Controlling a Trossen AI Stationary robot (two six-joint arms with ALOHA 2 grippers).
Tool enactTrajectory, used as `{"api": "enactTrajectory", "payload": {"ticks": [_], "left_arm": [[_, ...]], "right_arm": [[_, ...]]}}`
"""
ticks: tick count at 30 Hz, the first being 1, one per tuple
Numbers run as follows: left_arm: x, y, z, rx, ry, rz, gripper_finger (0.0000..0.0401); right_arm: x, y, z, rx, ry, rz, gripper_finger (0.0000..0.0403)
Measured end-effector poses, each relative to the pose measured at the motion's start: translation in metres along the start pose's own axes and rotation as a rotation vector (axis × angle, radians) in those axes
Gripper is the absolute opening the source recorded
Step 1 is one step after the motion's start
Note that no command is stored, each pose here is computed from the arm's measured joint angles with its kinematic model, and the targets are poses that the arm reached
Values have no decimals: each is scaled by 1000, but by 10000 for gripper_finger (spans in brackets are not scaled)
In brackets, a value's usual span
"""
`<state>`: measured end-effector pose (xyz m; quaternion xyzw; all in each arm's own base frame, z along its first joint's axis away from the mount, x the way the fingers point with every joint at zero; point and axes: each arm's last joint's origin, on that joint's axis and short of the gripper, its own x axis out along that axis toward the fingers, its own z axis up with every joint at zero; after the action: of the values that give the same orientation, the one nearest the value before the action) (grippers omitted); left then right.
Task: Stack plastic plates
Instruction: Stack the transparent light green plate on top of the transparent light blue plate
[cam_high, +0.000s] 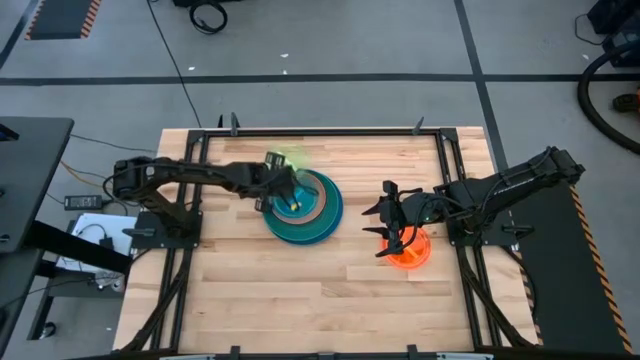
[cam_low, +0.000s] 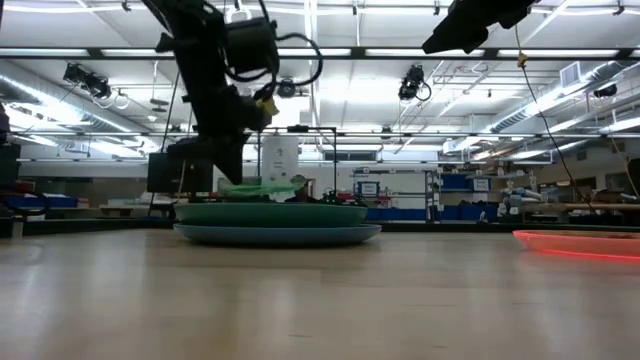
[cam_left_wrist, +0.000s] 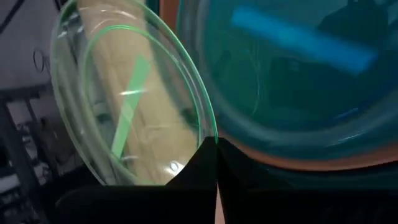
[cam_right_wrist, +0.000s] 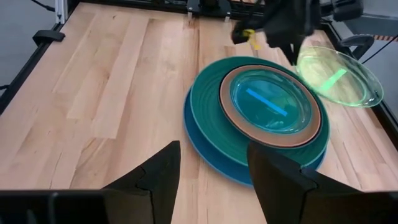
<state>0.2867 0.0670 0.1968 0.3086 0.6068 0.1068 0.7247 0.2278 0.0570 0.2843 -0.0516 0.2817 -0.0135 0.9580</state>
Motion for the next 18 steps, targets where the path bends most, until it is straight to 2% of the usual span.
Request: {"api": "enactTrajectory", "payload": {"ticks": [6, 18], "left_arm": [[-17, -24, 15, 14, -56, -31, 4], [-37, -57, 30, -21, -179, -223, 4]], "right_arm": [[0, 0, 0, 4, 0, 0, 194], [4, 5, -7, 45, 37, 13, 194]]}}
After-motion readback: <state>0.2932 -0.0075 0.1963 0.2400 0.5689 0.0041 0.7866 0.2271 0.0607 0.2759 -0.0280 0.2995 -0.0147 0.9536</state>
